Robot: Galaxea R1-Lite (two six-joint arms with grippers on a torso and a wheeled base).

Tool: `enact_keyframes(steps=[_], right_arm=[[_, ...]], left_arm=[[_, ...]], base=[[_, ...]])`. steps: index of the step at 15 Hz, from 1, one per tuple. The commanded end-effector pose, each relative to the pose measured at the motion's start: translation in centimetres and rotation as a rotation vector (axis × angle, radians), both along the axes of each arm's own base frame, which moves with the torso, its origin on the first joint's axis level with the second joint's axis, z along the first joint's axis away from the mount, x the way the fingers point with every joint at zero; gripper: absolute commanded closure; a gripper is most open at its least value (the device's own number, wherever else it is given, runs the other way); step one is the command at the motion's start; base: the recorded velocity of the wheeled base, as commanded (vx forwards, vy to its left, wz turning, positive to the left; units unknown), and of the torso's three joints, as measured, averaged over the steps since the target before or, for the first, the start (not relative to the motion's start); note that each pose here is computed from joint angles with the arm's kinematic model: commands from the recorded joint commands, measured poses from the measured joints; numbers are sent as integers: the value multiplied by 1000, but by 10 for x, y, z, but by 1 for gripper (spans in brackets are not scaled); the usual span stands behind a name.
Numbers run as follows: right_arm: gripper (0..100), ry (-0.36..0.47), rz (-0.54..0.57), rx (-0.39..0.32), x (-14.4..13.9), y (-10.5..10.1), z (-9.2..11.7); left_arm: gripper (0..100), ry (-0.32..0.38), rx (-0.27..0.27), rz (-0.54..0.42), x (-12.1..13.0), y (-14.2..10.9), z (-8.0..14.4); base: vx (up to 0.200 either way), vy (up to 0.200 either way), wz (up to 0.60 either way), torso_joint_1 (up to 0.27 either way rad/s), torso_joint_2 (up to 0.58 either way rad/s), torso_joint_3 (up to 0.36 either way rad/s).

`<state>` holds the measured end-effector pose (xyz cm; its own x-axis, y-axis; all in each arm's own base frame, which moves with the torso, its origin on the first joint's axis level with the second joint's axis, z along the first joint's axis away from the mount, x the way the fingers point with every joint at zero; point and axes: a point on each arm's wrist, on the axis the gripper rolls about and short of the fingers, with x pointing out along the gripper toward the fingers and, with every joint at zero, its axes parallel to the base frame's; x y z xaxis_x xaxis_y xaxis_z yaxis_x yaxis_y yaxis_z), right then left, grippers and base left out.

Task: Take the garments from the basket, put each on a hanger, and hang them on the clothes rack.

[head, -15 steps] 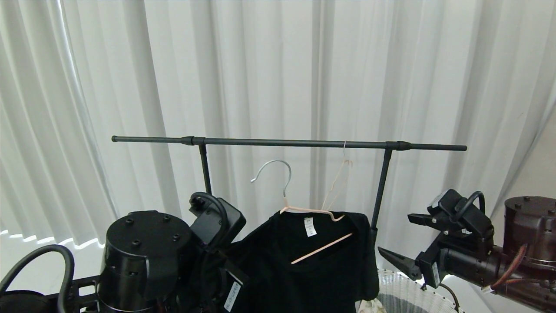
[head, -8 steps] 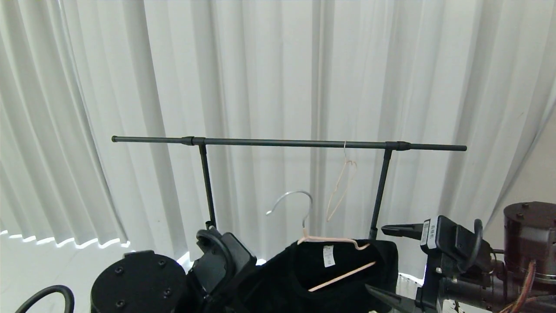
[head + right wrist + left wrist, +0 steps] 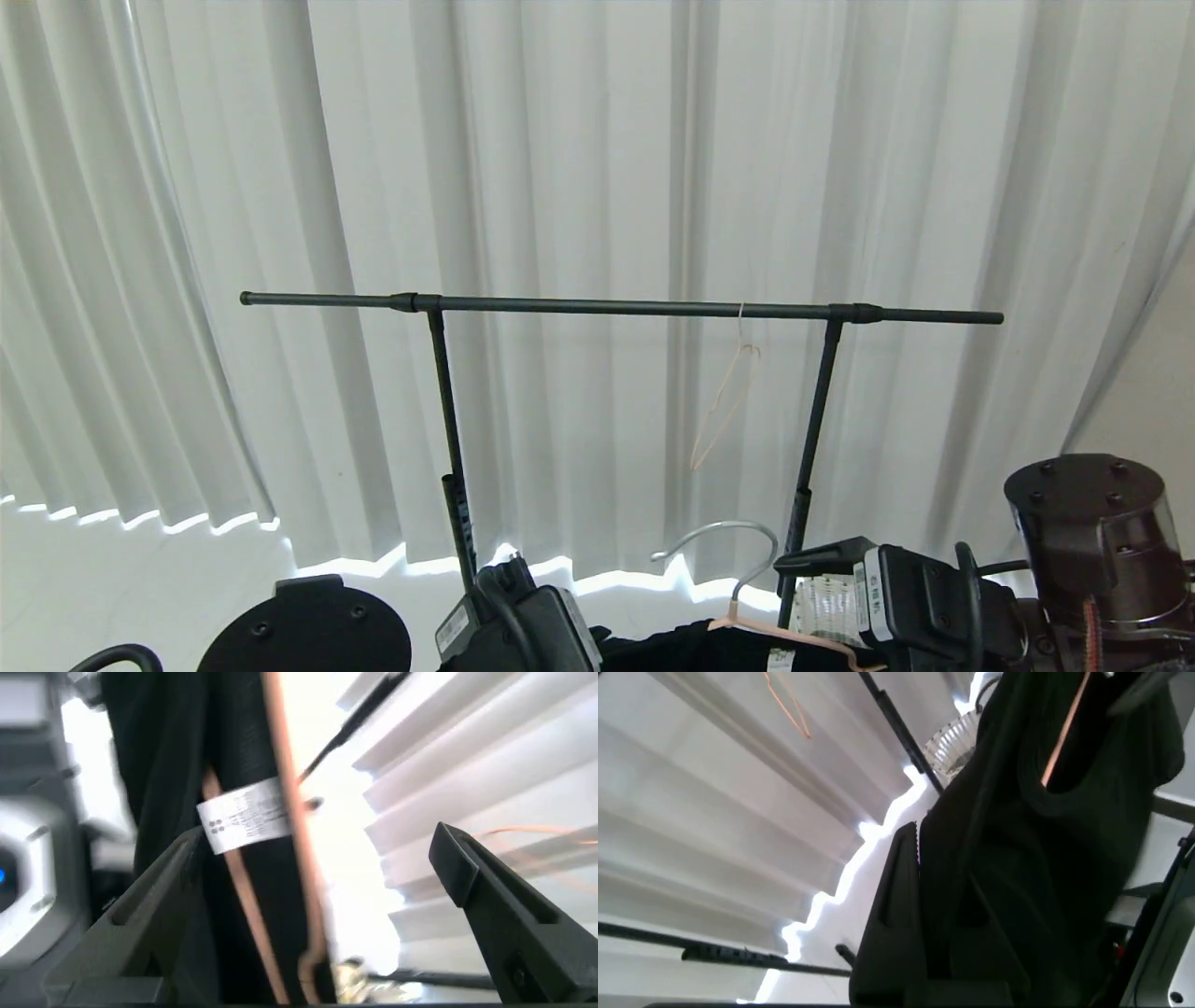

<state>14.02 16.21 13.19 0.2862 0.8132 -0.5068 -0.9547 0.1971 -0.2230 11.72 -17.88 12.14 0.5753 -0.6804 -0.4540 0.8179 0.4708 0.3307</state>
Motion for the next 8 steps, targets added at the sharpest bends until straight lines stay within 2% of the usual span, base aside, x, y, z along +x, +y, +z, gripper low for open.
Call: enact_keyframes(steps=[1,3,6,7,8], right_arm=[[0,10,3,-10,1,1,-1],[0,22,5,-19,1,2,-3],[0,22,6,-18,1,4,-2],[100,21,6,-19,1,4,-2],[100,22,6,-20,1,4,-3]], left_arm=[[100,-10,-17,-7,0,-3,4],[100,-22,-36,-17,-1,-6,6],[100,-22,-36,-17,-1,-6,6],[100,-22,-36,-17,-1,-6,6],[100,-22,-36,-17,-1,-6,6]], base=[[0,0,0,0,0,0],[0,0,0,0,0,0],[0,0,0,0,0,0],[0,0,0,0,0,0],[0,0,0,0,0,0]])
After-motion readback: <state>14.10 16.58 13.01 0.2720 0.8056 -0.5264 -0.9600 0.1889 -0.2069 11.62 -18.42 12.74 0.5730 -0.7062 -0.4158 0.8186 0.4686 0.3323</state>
